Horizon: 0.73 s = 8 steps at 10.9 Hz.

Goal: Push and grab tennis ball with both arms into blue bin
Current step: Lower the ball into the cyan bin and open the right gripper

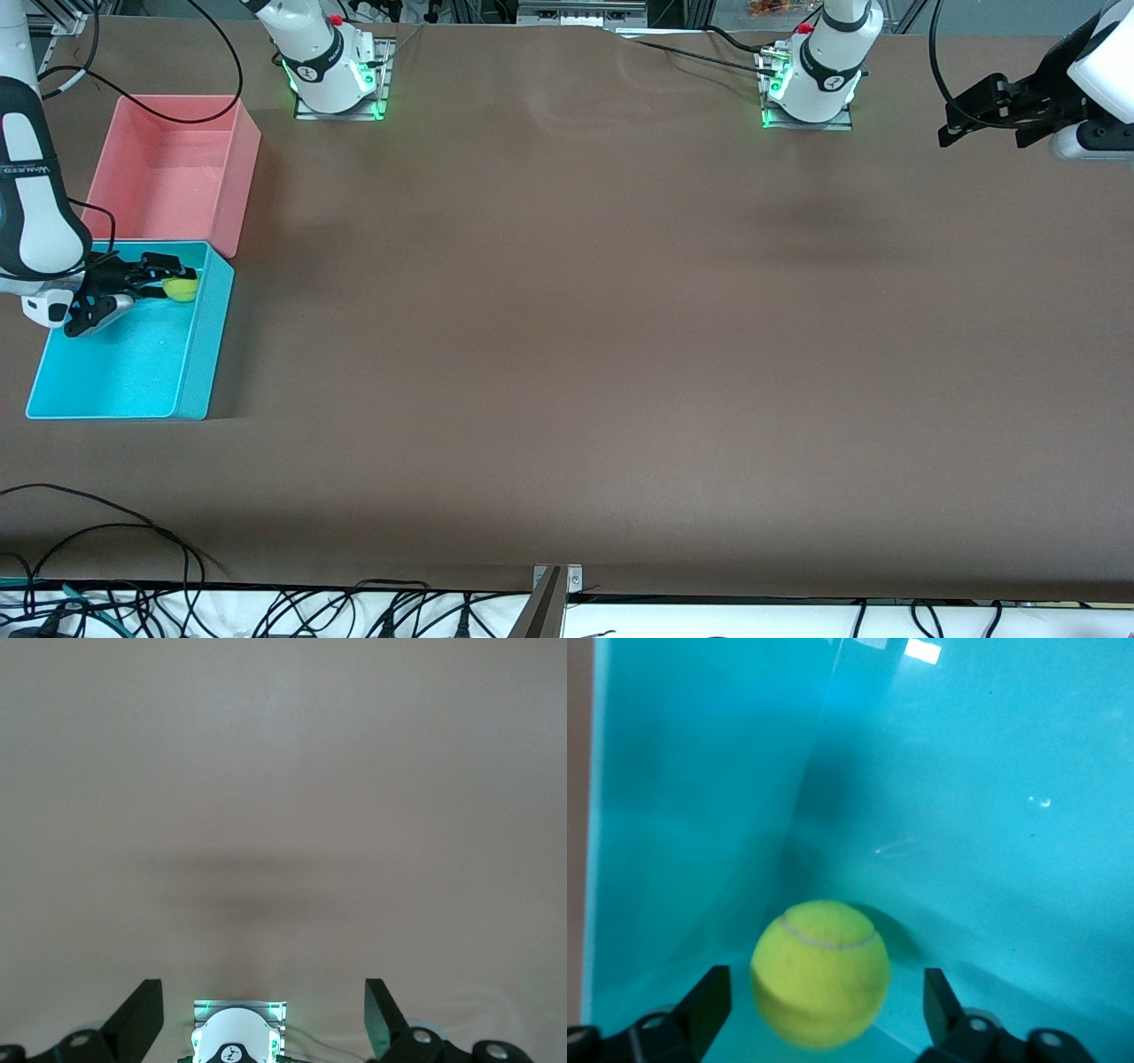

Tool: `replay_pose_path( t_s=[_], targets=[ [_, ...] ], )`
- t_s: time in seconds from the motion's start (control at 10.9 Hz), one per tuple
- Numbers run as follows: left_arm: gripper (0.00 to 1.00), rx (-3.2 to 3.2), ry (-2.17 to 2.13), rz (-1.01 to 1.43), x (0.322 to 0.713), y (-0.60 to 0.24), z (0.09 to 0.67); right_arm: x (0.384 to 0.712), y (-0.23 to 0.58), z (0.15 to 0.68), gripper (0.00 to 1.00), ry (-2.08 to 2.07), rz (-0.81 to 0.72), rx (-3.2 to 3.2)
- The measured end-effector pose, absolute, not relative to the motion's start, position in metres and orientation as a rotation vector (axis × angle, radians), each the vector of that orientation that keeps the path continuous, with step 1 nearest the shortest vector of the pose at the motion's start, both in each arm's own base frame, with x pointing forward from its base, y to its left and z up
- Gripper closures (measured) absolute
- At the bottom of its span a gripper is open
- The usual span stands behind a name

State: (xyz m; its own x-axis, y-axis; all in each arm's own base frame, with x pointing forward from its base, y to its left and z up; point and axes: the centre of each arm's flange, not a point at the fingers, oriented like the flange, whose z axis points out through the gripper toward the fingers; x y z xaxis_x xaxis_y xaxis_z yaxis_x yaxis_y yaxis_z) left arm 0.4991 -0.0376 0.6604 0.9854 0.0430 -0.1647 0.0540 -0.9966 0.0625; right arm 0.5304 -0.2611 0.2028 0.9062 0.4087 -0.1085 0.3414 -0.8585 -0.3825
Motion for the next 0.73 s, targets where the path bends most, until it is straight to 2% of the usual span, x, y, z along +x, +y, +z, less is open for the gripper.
replay_pose_path(
  t_s=[0.09,0.46,0.73],
  targets=[
    [0.0,3.063,0.077,-0.247,0.501,-0.037,0.662,0.532,-0.26,0.207,0.0,-0.554,0.27,-2.699],
    [0.0,3.062,0.081,-0.213,0.509,-0.036,0.665,0.545,-0.261,0.236,0.0,-0.574,0.263,-2.679],
    [0.0,3.062,0.08,-0.207,0.509,-0.036,0.666,0.554,-0.262,0.286,0.0,-0.597,0.247,-2.661]
  ],
)
